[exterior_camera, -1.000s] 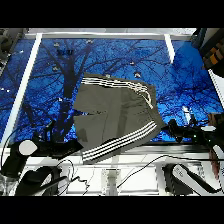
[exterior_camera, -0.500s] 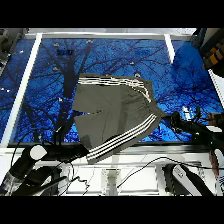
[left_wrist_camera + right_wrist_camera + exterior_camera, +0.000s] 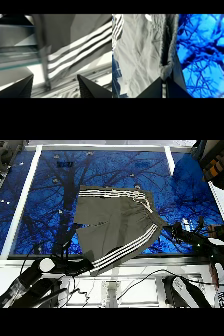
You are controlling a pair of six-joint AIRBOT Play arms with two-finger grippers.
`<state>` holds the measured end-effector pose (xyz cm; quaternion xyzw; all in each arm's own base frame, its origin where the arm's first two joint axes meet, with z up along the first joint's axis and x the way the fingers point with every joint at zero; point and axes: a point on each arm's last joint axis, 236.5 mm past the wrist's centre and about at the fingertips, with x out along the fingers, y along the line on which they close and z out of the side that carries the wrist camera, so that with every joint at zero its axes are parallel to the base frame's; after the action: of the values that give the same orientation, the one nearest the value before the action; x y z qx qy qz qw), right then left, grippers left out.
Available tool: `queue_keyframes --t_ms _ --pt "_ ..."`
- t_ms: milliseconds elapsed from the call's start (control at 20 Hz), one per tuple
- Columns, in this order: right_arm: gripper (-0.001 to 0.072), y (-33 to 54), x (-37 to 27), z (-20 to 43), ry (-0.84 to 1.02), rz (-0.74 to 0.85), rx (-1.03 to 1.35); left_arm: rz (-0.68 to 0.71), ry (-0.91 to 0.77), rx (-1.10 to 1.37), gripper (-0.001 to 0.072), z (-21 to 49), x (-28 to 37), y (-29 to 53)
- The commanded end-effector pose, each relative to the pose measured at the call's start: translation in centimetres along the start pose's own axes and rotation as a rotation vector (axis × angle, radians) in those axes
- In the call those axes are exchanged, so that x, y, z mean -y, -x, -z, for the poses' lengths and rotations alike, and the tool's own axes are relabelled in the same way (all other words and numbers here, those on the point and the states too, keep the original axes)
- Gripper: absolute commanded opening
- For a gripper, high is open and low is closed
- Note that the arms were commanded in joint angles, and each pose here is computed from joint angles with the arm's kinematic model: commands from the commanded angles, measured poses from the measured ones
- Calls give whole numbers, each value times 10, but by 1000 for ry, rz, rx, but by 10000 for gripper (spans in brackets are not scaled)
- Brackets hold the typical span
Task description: Fold the clothes and pants, and hang the long-sleeved shirts on hangers.
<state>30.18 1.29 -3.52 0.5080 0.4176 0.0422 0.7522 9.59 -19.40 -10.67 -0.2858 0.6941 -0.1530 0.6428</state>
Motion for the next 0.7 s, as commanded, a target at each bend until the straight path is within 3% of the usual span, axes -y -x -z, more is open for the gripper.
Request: queue_keyframes --t_ms 0,100,150,200,650 --pt "20 0 -2 0 1 -5 -1 23 -1 4 539 2 10 -15" --pt "20 0 -1 0 1 -5 -1 47 19 -18 276 10 19 -21" --pt "20 0 -2 0 1 -5 -1 47 4 -17 76 12 20 -22" --pt "20 0 -2 1 2 -5 -2 52 -18 -7 13 10 22 -22" --pt "19 32 -56 -11 263 -53 33 97 -248 382 10 -99 88 70"
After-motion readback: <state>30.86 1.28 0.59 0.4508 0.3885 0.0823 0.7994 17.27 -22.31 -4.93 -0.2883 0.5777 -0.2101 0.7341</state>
